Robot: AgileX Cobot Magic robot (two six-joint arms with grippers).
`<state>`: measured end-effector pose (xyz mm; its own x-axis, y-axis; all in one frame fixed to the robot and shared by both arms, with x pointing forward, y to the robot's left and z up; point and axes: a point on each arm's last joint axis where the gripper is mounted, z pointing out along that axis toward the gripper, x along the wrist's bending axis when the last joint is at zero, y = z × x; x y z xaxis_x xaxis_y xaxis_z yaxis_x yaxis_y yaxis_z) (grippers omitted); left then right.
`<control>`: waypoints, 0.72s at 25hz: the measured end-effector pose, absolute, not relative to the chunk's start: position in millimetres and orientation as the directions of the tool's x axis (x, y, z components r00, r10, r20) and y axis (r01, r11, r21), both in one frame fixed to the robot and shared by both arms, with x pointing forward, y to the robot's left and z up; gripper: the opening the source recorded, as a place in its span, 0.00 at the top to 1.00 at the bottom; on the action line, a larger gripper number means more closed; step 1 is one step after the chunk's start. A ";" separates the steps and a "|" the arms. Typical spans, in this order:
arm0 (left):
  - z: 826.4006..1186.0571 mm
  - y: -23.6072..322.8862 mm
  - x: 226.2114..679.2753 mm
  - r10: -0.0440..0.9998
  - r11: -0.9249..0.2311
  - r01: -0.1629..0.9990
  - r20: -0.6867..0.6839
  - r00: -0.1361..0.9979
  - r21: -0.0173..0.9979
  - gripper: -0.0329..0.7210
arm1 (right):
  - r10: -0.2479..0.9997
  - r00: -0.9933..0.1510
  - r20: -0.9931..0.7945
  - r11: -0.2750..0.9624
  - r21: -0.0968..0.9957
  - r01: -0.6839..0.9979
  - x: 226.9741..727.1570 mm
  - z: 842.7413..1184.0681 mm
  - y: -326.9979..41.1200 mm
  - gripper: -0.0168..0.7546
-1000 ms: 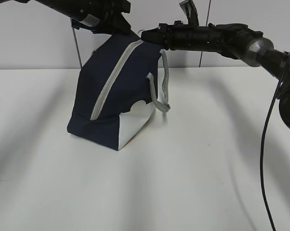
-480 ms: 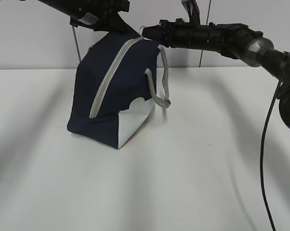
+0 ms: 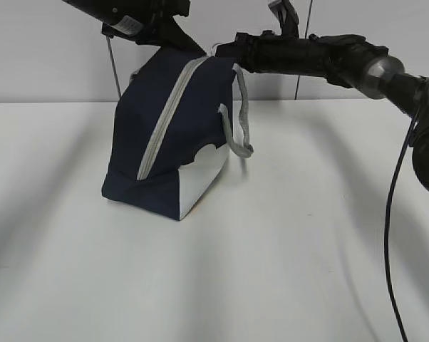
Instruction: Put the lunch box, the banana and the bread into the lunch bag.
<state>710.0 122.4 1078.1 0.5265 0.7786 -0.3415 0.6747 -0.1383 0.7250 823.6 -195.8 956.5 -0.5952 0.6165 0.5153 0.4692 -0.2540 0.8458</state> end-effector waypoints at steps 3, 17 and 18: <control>1077.8 122.1 709.3 0.773 -0.151 0.672 -0.336 0.537 0.725 0.93 | 0.630 -0.591 0.503 -0.234 0.849 0.473 823.6 954.5 -195.3 1.00; 1078.7 119.5 707.2 0.746 -0.172 0.659 -0.341 0.573 0.732 0.93 | 0.652 -0.556 0.516 -0.218 0.829 0.515 825.9 928.4 -195.5 1.00; 1078.8 119.3 707.0 0.743 -0.174 0.658 -0.340 0.576 0.732 0.93 | 0.653 -0.551 0.520 -0.220 0.826 0.519 826.3 925.2 -195.6 1.00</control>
